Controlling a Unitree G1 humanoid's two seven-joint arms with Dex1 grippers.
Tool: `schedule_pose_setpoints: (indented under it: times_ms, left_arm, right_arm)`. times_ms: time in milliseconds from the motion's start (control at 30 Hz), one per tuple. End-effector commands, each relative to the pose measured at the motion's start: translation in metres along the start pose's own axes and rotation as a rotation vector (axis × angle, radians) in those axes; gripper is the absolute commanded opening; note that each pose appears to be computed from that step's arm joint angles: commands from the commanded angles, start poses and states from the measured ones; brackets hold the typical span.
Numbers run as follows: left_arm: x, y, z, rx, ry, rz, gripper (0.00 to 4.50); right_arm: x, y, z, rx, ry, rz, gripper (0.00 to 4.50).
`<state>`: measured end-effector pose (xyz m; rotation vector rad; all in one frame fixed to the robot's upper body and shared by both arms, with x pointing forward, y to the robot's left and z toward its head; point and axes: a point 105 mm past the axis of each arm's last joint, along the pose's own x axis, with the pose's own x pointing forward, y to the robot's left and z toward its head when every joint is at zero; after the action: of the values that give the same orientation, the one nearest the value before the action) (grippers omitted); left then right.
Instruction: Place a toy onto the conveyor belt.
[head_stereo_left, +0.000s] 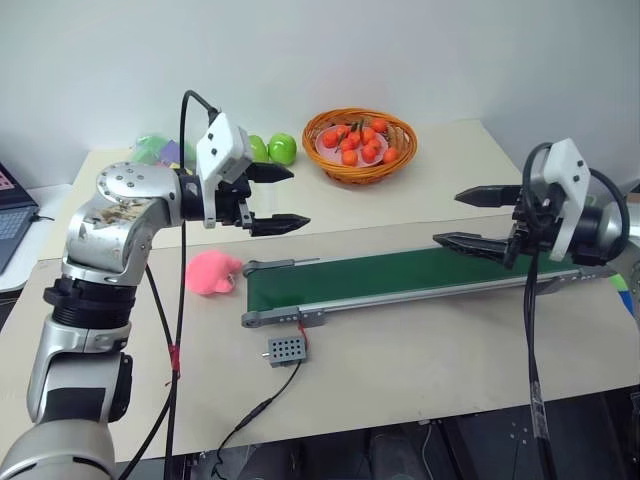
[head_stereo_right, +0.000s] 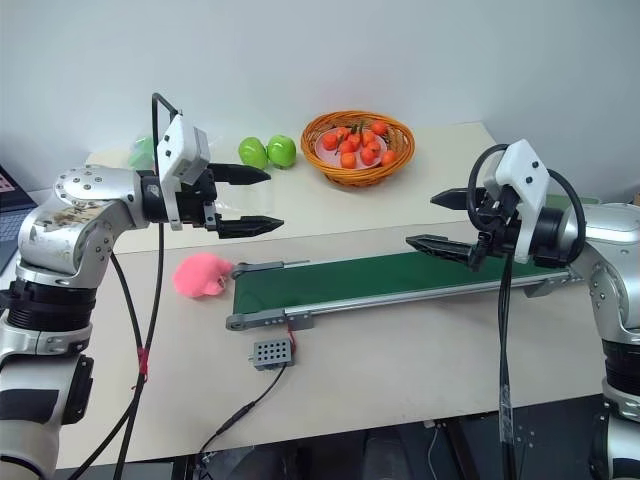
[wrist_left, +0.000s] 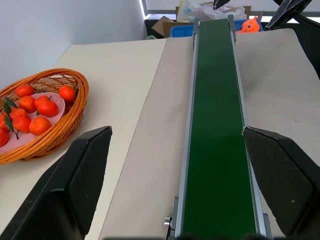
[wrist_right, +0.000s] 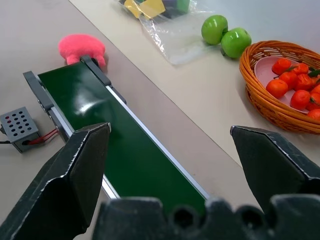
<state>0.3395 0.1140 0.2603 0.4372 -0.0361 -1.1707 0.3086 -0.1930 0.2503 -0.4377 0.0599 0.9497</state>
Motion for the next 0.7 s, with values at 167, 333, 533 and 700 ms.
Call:
schedule_pose_setpoints:
  times_ms: [167, 333, 533, 700]
  left_arm:
    - [-0.074, 0.048, -0.062, -0.335, 0.121, 0.354, 4.45]
    - [-0.089, 0.046, -0.072, -0.418, 0.052, 0.395, 4.45]
    - [-0.131, 0.036, -0.119, -0.945, -0.028, 0.510, 4.45]
    - [-0.174, 0.039, -0.152, -1.356, -0.297, 0.701, 4.45]
  right_arm:
    - [-0.001, 0.002, 0.009, -0.031, -0.026, 0.011, 4.50]
    - [0.003, 0.002, 0.010, -0.031, -0.030, 0.029, 4.50]
    - [0.009, 0.002, 0.010, -0.028, -0.029, 0.052, 4.50]
    - [0.011, 0.002, 0.009, -0.025, -0.022, 0.069, 4.50]
